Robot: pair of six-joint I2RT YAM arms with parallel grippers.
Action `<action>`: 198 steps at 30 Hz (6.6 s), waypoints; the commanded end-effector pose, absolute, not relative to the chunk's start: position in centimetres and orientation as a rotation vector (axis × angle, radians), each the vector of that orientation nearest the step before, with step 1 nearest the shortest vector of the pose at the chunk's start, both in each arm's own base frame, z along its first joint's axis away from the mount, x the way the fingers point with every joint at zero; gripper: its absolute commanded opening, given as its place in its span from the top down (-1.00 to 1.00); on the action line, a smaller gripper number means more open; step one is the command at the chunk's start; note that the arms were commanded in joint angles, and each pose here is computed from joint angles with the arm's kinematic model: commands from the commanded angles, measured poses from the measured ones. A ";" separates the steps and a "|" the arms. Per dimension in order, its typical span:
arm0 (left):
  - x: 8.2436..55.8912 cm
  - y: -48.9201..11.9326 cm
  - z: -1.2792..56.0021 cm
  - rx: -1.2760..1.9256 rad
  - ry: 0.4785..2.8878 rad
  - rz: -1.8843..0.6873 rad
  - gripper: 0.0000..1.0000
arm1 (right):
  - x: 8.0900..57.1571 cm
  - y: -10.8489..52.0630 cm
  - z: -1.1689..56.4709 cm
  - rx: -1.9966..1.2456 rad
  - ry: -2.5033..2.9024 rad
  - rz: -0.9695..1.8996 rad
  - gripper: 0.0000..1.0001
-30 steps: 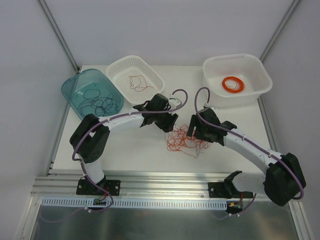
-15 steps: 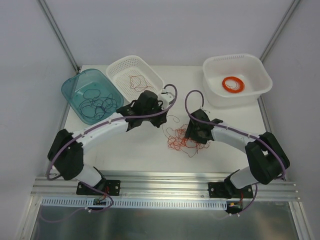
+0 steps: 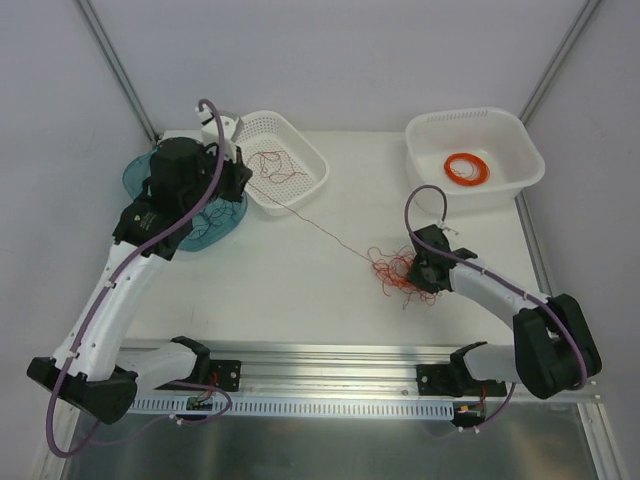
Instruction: Untangle the cables
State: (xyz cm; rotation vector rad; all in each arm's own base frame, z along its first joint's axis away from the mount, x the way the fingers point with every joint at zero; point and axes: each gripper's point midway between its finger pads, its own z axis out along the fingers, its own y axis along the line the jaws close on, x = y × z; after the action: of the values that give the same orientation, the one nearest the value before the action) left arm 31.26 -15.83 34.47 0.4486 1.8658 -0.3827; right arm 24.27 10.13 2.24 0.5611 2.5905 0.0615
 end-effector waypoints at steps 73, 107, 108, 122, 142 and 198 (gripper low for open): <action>50.2 -14.3 57.5 0.200 1.263 -0.216 1.00 | 21.6 7.6 14.5 0.257 2.486 0.319 -0.93; 56.8 -14.3 17.6 0.153 2.129 -0.275 -0.05 | 20.9 6.5 13.1 0.262 2.512 0.245 -0.93; 56.7 -14.4 18.1 0.157 2.122 -0.282 -0.14 | 20.9 6.4 13.0 0.265 2.515 0.235 -0.93; 48.7 -17.3 29.6 0.120 1.972 -0.623 -0.93 | 21.2 3.6 11.7 0.332 2.541 0.016 -0.94; 25.9 -19.3 18.4 0.163 2.217 -0.838 -0.96 | 26.6 15.4 4.7 0.071 2.691 0.209 -0.98; 31.2 -29.0 1.3 0.467 2.719 -0.792 0.57 | 25.0 18.2 10.0 -0.017 2.519 0.464 -0.87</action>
State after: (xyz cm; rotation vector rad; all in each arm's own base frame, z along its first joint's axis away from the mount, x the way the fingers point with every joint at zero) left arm 33.16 -28.60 2.36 0.4258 2.6665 -0.7691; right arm 23.86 16.37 8.67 -0.0083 2.5830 0.3807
